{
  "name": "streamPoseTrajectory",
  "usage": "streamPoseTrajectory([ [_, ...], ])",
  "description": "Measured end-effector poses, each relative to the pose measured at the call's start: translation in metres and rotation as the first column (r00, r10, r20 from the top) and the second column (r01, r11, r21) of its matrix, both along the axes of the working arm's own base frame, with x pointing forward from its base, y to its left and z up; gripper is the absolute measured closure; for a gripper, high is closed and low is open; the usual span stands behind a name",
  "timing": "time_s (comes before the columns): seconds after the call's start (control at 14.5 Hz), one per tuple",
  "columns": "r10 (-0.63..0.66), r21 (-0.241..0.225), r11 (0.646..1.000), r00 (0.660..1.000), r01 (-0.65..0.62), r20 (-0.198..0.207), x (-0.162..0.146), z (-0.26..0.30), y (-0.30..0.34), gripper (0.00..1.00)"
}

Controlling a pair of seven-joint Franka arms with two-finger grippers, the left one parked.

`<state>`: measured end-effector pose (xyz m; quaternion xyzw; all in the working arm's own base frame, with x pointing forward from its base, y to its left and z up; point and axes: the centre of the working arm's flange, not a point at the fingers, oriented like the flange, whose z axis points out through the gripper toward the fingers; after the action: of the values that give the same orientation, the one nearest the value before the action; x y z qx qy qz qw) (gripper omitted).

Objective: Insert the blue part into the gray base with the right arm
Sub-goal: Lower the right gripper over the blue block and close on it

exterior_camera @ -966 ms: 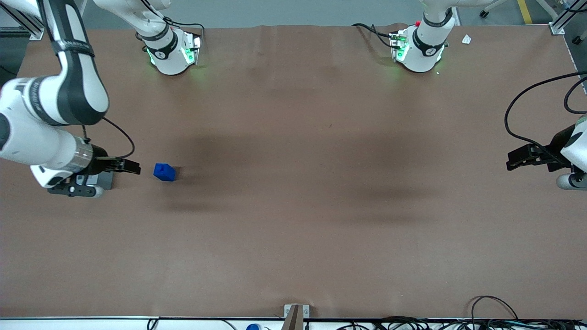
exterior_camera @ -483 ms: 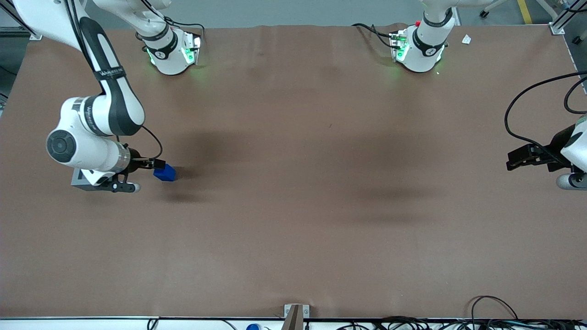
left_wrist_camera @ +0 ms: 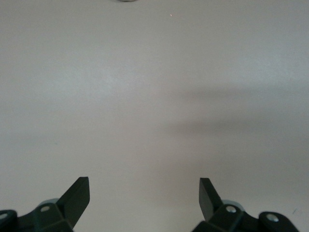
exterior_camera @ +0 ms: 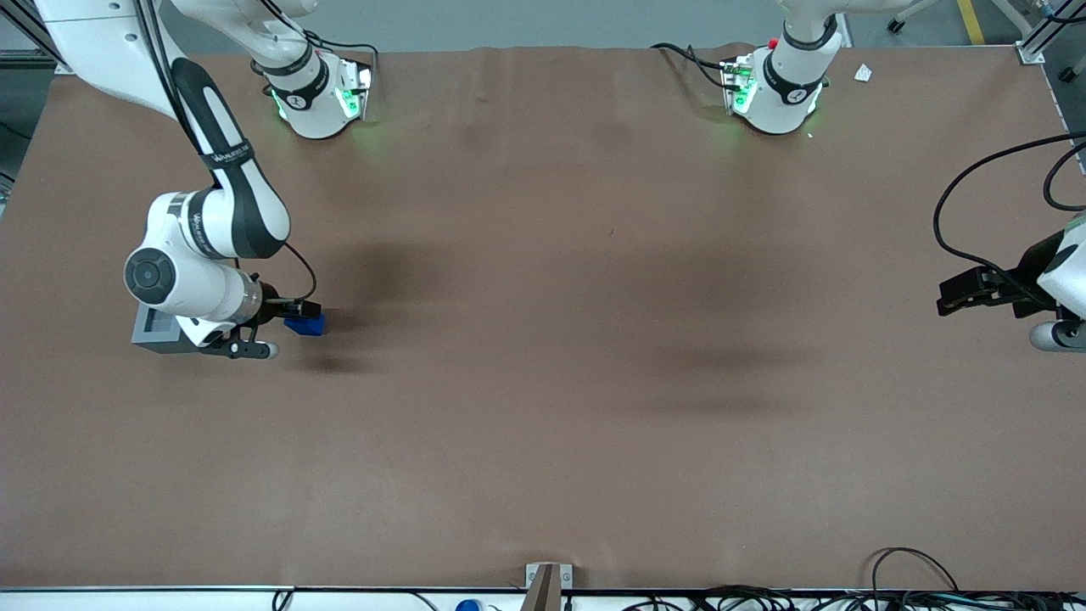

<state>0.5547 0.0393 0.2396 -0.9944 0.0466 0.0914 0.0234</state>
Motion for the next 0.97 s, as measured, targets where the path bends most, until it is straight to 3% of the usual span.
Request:
streamPoseTrajectory([
  [0.69, -0.002, -0.002, 1.000, 1.000, 0.001, -0.009, -0.005, -0.015, -0.001, 0.07],
  [0.83, -0.002, -0.002, 1.000, 1.000, 0.002, -0.012, -0.005, -0.017, -0.001, 0.12],
  [0.97, -0.003, -0.002, 1.000, 1.000, 0.003, -0.013, -0.005, -0.018, -0.001, 0.28],
])
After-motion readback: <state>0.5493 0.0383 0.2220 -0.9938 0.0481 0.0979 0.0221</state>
